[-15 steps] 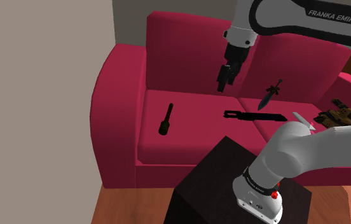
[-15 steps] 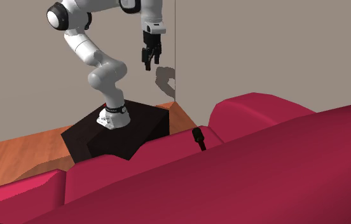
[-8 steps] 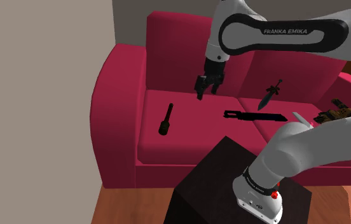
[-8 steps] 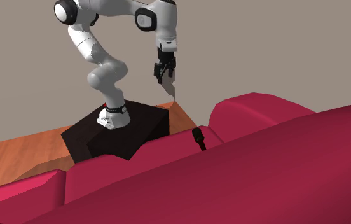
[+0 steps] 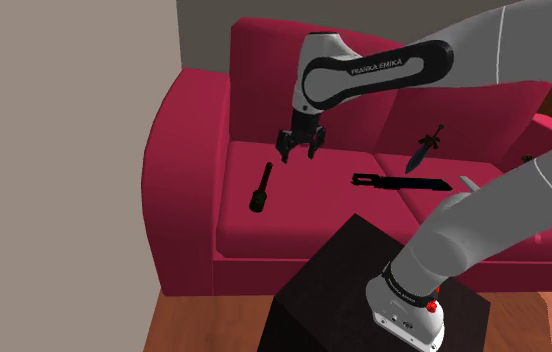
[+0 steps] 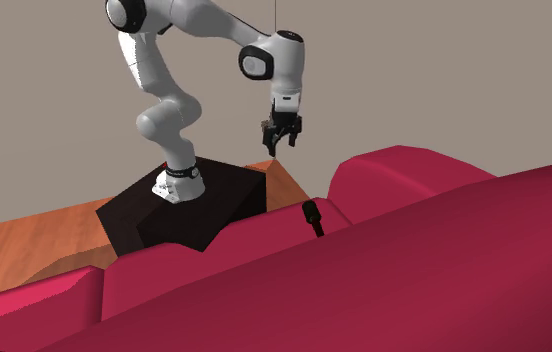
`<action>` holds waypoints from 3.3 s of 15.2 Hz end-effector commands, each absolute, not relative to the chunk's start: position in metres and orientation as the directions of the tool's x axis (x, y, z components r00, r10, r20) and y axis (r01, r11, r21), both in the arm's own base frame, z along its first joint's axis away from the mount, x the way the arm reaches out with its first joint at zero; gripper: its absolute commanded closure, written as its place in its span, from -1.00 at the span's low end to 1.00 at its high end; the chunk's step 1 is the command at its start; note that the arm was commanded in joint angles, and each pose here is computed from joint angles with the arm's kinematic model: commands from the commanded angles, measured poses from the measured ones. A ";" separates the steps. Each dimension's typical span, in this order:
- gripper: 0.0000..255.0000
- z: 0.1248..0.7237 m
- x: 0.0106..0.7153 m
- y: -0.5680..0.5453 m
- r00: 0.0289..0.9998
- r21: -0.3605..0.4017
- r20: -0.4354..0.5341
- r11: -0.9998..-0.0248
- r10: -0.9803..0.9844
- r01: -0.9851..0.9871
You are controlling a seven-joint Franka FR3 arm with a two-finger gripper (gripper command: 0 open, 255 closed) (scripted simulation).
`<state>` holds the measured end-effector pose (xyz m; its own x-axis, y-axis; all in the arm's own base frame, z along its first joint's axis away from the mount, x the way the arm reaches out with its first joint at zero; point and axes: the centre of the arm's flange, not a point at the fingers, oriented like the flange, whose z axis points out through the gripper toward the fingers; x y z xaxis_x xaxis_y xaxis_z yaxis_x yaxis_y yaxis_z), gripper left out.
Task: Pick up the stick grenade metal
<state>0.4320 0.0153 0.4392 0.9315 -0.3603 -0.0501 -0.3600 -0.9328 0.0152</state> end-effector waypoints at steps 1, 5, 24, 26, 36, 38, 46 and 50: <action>-1.00 0.416 0.448 0.013 0.909 0.016 -0.047 -0.910 -0.415 -0.414; -1.00 0.378 0.483 0.005 0.856 0.018 -0.044 -0.857 -0.514 -0.514; -1.00 0.213 0.607 -0.063 0.554 0.021 -0.028 -0.555 -0.832 -0.832; -1.00 0.203 0.607 -0.063 0.554 0.021 -0.028 -0.555 -0.832 -0.832; 1.00 0.189 0.606 -0.063 0.554 0.021 -0.028 -0.555 -0.832 -0.832; 1.00 0.189 0.606 -0.063 0.554 0.021 -0.028 -0.555 -0.832 -0.832; 1.00 0.221 0.607 -0.063 0.554 0.021 -0.028 -0.555 -0.832 -0.832; 1.00 0.242 0.607 -0.063 0.554 0.021 -0.028 -0.555 -0.832 -0.832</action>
